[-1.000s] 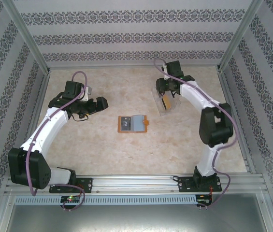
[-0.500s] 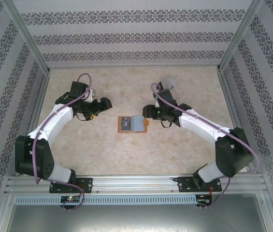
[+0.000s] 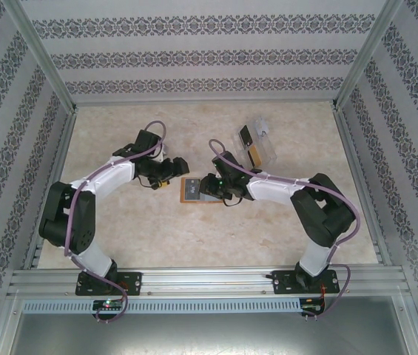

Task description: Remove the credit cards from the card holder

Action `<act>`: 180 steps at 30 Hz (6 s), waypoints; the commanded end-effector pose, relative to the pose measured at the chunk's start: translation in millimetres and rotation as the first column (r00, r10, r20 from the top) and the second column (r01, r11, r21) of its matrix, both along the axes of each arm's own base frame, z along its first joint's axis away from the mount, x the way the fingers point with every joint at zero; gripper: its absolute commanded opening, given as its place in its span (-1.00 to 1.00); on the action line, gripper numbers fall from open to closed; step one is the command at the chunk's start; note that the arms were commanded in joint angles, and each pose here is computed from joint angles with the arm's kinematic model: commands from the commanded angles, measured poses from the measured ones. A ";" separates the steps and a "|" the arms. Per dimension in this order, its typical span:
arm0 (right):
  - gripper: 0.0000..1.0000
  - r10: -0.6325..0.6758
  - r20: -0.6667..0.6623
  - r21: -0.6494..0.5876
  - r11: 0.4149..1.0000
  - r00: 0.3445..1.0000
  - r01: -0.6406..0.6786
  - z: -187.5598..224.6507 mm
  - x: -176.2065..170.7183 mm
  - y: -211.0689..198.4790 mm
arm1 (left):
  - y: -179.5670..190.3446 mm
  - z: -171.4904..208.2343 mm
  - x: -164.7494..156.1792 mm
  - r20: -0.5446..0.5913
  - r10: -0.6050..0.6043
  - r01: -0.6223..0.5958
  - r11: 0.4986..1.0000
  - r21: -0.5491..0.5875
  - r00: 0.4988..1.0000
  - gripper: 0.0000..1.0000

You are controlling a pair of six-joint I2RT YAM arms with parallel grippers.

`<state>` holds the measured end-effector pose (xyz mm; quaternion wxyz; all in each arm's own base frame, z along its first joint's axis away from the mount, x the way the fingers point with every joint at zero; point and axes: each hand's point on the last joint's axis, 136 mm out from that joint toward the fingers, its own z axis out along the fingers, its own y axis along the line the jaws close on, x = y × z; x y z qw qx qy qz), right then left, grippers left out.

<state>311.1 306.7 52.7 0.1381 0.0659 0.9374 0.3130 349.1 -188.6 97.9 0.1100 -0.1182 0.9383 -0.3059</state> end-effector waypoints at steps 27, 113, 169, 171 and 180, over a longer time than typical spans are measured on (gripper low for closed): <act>-0.64 -0.035 -0.046 0.015 0.999 0.998 0.036 -25.1 21.9 8.0 | -26.3 -57.4 6.0 -0.097 -0.048 0.050 0.999 0.019 0.994 -0.60; -0.81 0.011 -0.006 0.153 0.988 1.000 -0.010 -13.7 17.5 6.2 | -13.3 -84.8 -5.2 -0.144 -0.029 0.045 0.993 0.110 0.989 -0.72; -1.00 -0.007 -0.041 0.116 0.993 0.999 0.011 -30.7 15.2 -9.8 | -27.4 -25.2 15.7 0.026 -0.066 0.065 0.998 0.025 0.998 -0.73; -1.00 -0.004 -0.038 0.118 0.993 0.999 0.009 -30.2 15.9 -8.8 | -33.7 -17.9 17.5 0.046 -0.077 0.077 0.997 -0.014 0.996 -0.73; -1.00 -0.004 -0.038 0.122 0.993 0.999 0.008 -29.4 16.9 -7.7 | -45.5 -51.8 12.1 -0.056 -0.098 0.097 0.995 -0.022 0.994 -0.92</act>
